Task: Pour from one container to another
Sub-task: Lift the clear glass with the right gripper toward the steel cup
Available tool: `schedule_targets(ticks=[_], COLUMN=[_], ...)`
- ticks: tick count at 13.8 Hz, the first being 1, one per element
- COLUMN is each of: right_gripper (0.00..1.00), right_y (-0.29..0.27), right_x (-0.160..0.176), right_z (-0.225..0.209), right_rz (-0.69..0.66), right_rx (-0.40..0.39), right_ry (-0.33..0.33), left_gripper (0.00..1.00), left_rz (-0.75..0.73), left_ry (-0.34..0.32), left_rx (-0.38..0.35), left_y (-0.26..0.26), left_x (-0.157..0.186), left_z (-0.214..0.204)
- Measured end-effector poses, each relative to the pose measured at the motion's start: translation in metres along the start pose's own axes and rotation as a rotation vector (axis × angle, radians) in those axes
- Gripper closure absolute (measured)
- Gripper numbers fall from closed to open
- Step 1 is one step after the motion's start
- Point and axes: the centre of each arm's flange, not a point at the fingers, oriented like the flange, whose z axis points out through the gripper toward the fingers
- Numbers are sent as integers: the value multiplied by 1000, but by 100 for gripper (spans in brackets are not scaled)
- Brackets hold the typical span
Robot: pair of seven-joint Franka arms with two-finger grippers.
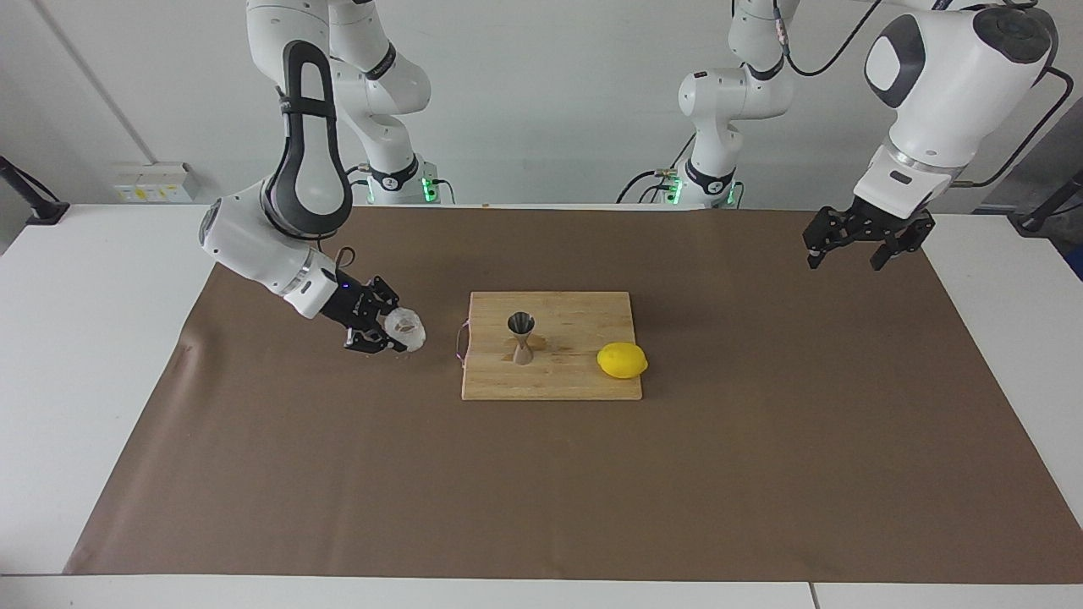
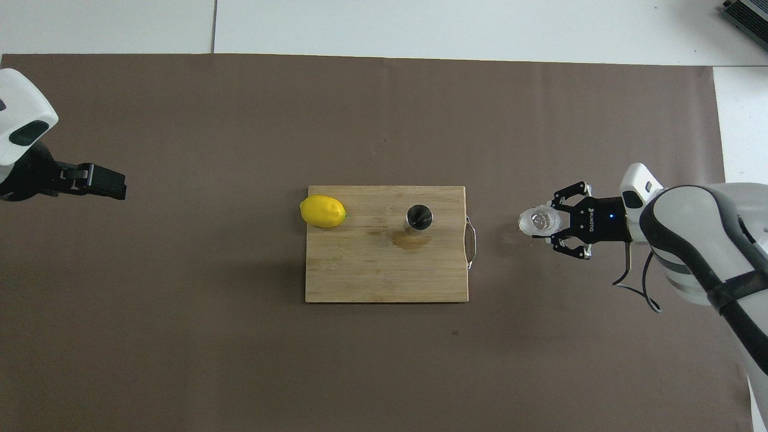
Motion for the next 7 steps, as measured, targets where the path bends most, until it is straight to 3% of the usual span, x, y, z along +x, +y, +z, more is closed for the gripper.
schedule_targets(ticks=[4,7], right_gripper=[52,52], right_y=[8,6], right_x=[72,117], right_z=[-2,4], right_rz=[41,-2], right_rx=[-7,-9], right_ry=[-67,-136], left_gripper=[0,0], left_rz=[-17,-30], left_ry=[6,16], left_rx=[2,2], left_y=[-9,-17], left_x=[0,1], left_z=[0,0])
